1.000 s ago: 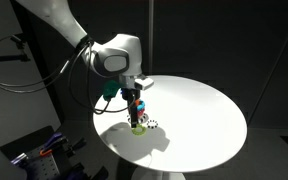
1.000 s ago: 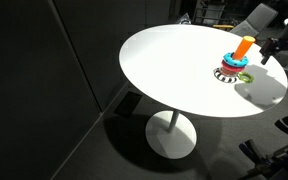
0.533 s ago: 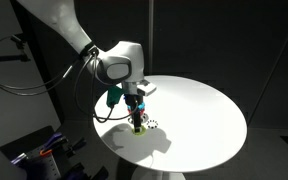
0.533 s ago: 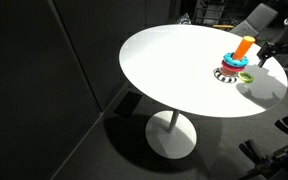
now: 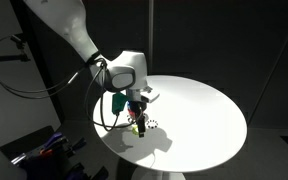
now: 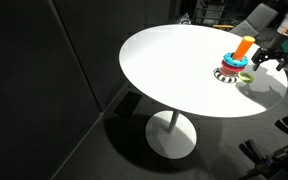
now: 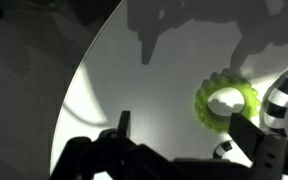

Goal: Put the yellow ring through the pole

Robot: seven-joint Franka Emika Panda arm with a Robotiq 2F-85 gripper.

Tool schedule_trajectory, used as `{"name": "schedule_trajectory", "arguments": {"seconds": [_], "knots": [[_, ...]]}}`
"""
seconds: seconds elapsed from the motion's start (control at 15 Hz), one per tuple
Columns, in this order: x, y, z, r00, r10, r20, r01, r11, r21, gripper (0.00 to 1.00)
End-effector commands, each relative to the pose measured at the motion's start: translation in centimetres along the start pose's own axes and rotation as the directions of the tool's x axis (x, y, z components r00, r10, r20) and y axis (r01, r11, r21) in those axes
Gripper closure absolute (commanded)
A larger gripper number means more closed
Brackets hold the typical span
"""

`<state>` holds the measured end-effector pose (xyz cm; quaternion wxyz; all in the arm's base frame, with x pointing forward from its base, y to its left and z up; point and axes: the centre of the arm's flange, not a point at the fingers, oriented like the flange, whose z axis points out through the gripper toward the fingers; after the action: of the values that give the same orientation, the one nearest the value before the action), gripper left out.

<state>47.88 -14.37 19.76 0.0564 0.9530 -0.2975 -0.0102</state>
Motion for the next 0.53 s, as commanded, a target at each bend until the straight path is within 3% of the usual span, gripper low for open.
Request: {"name": "schedule_trajectory", "arguments": {"seconds": [0.0,0.47], "knots": [[1.0,-0.6,1.4,1.000,0.017,-0.004,-0.017,1.000,0.004,0.00],[0.9,-1.0,3.0,0.999,0.036,0.012,-0.036,0.999,0.016,0.00]]}}
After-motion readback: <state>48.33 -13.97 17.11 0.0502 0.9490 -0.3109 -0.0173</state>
